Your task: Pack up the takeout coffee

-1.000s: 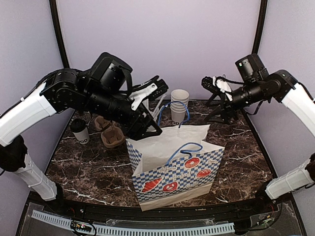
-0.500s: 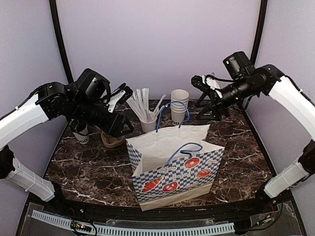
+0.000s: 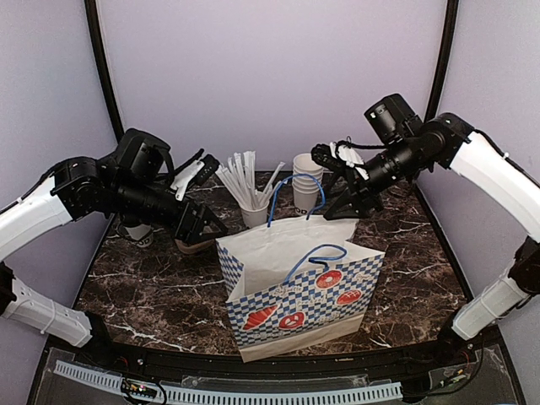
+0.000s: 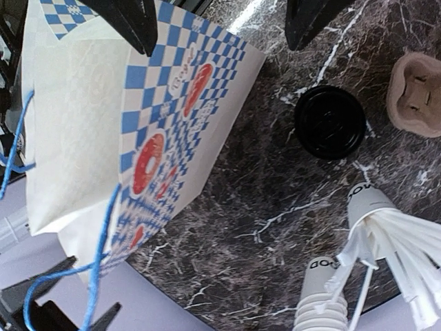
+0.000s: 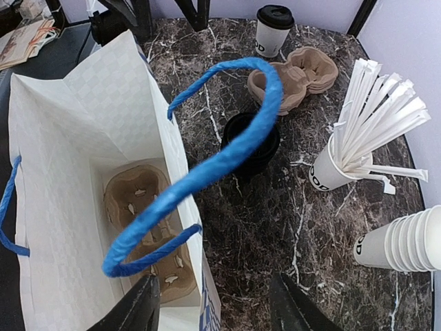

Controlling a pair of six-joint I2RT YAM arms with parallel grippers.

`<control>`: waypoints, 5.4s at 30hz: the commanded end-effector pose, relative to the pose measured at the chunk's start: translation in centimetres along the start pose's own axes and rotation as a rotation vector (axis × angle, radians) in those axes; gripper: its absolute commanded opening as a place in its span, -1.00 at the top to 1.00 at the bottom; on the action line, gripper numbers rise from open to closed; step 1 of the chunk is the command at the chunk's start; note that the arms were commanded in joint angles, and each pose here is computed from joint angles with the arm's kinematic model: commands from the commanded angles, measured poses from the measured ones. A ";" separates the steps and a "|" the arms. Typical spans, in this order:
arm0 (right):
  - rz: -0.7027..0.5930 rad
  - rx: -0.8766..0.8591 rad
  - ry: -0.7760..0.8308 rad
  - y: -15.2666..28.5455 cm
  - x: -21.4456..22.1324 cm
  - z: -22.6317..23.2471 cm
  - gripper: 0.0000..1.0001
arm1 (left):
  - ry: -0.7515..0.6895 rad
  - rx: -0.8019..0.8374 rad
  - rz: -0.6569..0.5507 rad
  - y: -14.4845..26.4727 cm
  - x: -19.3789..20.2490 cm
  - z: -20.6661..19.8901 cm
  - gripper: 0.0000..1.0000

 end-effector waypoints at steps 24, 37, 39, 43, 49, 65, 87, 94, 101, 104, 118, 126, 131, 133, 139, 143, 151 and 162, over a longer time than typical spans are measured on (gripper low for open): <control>0.078 0.058 0.004 2.9 1.6 0.1 1.00 | -0.184 0.083 -0.238 1.9 -4.3 -1.8 -0.35; -0.013 0.350 -0.027 7.1 4.0 -1.2 1.00 | -0.217 0.075 -0.294 1.6 -6.0 -1.9 -0.35; -0.031 0.359 -0.017 7.2 4.3 -0.8 1.00 | -0.221 0.074 -0.303 1.7 -6.2 -1.9 -0.35; -0.056 0.322 -0.005 7.2 4.5 0.3 1.00 | -0.223 0.069 -0.316 1.7 -6.6 -1.9 -0.35; -0.133 0.166 0.009 7.2 4.2 3.6 1.00 | -0.220 0.043 -0.334 1.1 -7.0 -1.5 -0.36; -0.192 -0.063 0.059 7.0 7.2 10.8 0.94 | -0.214 -0.002 -0.360 -0.7 -8.4 -0.8 -0.37; -0.165 0.237 0.048 10.8 4.4 6.7 0.44 | -0.461 0.257 -0.204 -12.7 -17.2 -5.0 -0.47; -0.193 0.335 -0.020 12.5 4.2 4.8 -0.16 | -0.527 0.298 -0.114 -15.9 -15.8 -5.0 -0.41; -0.192 0.388 -0.086 12.5 4.4 2.2 -0.23 | -0.550 0.373 -0.086 -17.3 -14.7 -5.6 -0.25; -0.193 0.389 -0.110 12.4 4.5 1.3 -0.23 | -0.566 0.379 -0.090 -17.3 -14.7 -6.0 -0.17; -0.202 0.389 -0.162 12.5 4.7 -0.3 -0.25 | -0.649 0.386 -0.220 -14.1 -16.6 -8.1 -0.41; -0.212 0.407 -0.161 13.1 4.7 -0.1 -0.25 | -0.644 0.320 -0.149 -17.1 -15.9 -6.8 -0.24; -0.212 0.408 -0.163 13.2 4.7 -0.2 -0.25 | -0.658 0.354 -0.139 -17.7 -15.5 -7.3 -0.05; -0.213 0.406 -0.163 13.2 4.7 -0.2 -0.25 | -0.672 0.359 -0.127 -17.9 -15.2 -7.7 0.00; -0.214 0.408 -0.166 13.2 4.7 -0.3 -0.25 | -0.710 0.374 -0.115 -18.2 -14.5 -8.8 0.41; -0.205 0.438 -0.163 13.4 4.8 -0.6 -0.25 | -0.736 0.346 -0.128 -17.3 -15.0 -9.2 0.66; -0.187 0.793 -0.250 16.7 6.9 -5.7 -0.27 | -0.804 0.209 -0.218 -13.3 -16.9 -10.0 1.00; -0.216 0.934 -0.469 18.8 12.9 -11.8 -0.27 | -0.919 -0.051 -0.297 -9.4 -17.1 -12.3 1.00</control>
Point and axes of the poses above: each gripper's point midway between its finger pads, its own y axis back along the fingers, its own z axis along the line the jaws close on, x = y × z, the point moved 4 cm from there along y, back along the fingers, and after that the axes turned 5 degrees about -y, right-handed, at the moved point
